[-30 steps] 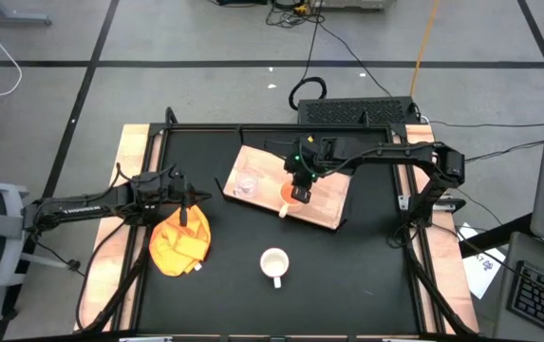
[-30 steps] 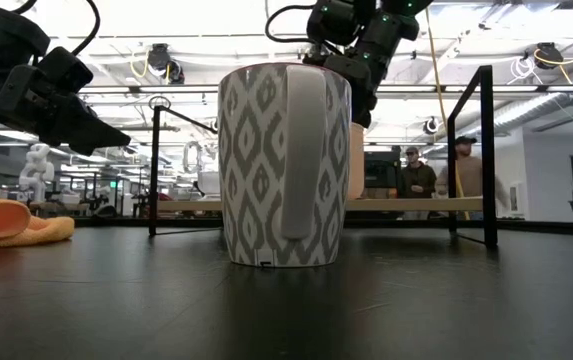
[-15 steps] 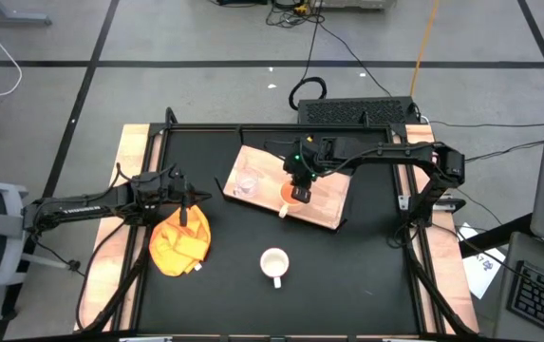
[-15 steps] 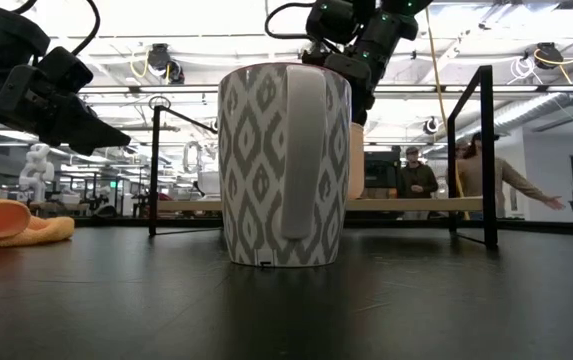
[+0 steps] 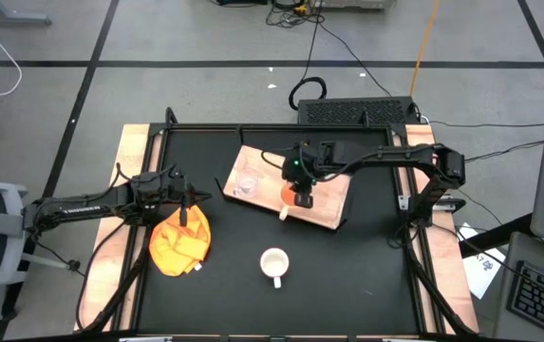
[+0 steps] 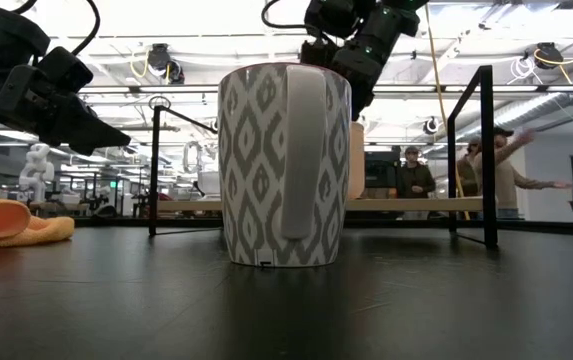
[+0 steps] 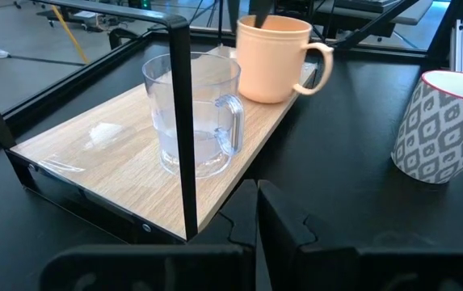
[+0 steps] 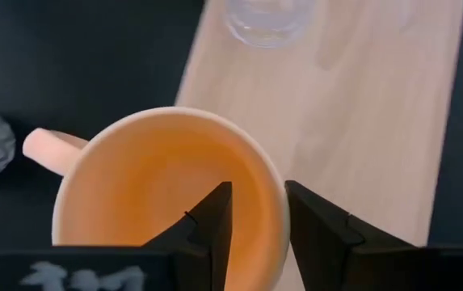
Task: Stack small to large cups/mugs on shelf
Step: Put the light orange mug on the shelf
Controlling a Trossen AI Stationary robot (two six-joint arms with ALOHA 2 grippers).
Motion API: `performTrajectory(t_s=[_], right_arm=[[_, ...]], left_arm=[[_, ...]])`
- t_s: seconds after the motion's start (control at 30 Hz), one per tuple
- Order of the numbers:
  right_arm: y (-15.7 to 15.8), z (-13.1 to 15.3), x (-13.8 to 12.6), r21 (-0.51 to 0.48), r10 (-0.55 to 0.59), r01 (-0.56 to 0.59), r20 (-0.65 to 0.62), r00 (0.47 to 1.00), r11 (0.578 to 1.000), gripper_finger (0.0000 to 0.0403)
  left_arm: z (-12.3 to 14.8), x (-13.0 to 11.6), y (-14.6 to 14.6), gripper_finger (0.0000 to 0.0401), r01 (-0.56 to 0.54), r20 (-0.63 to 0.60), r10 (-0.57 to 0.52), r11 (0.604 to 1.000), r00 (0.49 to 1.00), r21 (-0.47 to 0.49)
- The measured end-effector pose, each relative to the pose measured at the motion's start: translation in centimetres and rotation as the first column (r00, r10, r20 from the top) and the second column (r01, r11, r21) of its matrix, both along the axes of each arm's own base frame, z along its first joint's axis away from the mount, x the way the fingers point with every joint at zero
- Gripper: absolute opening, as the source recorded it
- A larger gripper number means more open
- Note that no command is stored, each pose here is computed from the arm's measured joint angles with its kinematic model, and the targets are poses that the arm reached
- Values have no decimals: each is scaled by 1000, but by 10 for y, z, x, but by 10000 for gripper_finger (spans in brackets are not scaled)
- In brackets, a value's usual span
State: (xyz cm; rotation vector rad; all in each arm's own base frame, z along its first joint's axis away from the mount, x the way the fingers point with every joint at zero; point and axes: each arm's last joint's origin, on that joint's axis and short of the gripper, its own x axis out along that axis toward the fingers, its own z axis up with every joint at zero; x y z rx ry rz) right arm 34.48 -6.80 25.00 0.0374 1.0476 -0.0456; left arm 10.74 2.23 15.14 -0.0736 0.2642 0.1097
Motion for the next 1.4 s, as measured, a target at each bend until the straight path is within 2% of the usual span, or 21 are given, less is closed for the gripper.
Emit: performTrajectory(t_s=[0.17,0.83,0.97,1.4], right_arm=[[7,0,1,-26,65,-65,-1,998,998,106],[6,1,2,-121,208,-208,-11,978,971,106],[5,1,1,-148,204,-205,-22,979,967,104],[5,1,1,-146,205,-206,-19,979,968,11]], left_arm=[[0,0,0,17,0,0,0,1000,1000,0],[0,0,0,17,0,0,0,1000,1000,-2],[0,0,0,17,-1,0,1,1000,1000,-3],[0,0,0,17,-1,0,1,1000,1000,-3]])
